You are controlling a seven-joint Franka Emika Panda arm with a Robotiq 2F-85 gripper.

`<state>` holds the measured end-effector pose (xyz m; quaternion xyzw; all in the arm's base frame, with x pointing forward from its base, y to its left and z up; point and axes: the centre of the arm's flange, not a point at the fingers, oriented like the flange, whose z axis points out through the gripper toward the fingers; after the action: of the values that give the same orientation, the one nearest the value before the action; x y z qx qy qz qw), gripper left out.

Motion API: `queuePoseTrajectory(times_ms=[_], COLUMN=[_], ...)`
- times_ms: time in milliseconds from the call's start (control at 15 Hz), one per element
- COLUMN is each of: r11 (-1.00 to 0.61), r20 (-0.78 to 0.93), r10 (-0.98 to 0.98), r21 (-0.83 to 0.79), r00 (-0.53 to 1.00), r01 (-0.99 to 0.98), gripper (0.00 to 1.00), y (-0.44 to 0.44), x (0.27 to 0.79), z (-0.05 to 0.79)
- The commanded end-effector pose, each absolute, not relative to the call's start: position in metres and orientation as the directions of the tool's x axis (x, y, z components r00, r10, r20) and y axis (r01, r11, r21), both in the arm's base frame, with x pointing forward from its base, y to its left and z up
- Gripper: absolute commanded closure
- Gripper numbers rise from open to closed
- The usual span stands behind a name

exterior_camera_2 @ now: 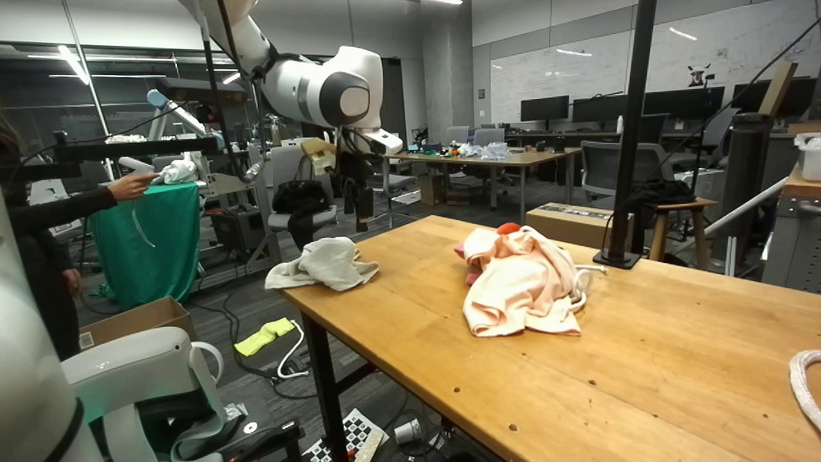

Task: Separate the items on the table

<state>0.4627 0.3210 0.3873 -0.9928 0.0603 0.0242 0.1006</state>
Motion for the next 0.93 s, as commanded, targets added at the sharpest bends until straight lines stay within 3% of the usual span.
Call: queuePoseTrajectory(times_ms=[0,867], r11=[-0.993,-0.975], r20=[0.043,0.232], r10=[-0.054,0.218], r21=[-0.111,0.098], r00=[0.998,0.948], r01=[-0.049,0.201], gripper=[0.0,0.0], y=[0.321,0.299], x=[0.482,0.564], z=[0.41,0.454])
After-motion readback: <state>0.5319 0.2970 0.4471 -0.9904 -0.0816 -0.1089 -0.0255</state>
